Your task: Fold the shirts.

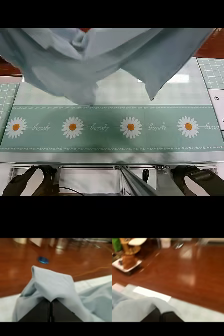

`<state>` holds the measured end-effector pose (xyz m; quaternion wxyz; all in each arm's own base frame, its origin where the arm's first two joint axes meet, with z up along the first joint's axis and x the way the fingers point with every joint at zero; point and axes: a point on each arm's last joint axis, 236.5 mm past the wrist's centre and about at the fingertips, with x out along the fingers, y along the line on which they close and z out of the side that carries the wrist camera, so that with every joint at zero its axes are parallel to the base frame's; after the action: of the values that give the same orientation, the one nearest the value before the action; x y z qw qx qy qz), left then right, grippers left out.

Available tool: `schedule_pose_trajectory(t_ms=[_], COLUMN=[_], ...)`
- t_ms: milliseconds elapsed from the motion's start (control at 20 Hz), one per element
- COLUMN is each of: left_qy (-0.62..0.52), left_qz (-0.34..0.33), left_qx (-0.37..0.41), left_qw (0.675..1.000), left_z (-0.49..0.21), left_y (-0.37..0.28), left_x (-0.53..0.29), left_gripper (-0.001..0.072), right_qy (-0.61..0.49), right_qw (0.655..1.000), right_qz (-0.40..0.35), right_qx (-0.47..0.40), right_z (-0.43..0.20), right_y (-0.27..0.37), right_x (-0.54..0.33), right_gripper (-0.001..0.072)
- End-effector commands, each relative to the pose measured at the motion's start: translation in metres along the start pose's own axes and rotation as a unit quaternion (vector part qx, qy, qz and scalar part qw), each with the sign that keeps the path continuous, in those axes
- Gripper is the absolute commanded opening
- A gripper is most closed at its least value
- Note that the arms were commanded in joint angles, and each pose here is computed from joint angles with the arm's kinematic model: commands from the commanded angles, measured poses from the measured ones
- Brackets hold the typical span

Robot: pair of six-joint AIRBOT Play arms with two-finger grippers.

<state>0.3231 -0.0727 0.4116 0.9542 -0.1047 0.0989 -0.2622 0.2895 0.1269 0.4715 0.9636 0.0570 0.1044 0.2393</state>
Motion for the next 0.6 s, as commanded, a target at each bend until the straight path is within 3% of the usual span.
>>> schedule_pose_trajectory(t_ms=[0, 200, 550], left_qy=[-0.064, -0.108, -0.126], left_qz=[0.138, 0.229, 0.230], left_qx=[0.087, 0.157, 0.195], left_qw=[0.985, 0.955, 0.945], left_z=[0.040, 0.045, 0.041], left_y=[-0.021, -0.050, -0.072], left_x=[-0.072, -0.143, -0.181], left_gripper=[0.0019, 0.0019, 0.0019], right_qy=[-0.059, -0.094, -0.020], right_qw=[0.995, 0.992, 0.996], right_qz=[-0.062, -0.065, -0.083], right_qx=[-0.046, -0.056, -0.036], right_z=[0.025, 0.028, -0.010], right_y=[0.001, 0.016, 0.005], right_x=[-0.091, -0.139, -0.138], right_gripper=[0.0025, 0.0025, 0.0025])
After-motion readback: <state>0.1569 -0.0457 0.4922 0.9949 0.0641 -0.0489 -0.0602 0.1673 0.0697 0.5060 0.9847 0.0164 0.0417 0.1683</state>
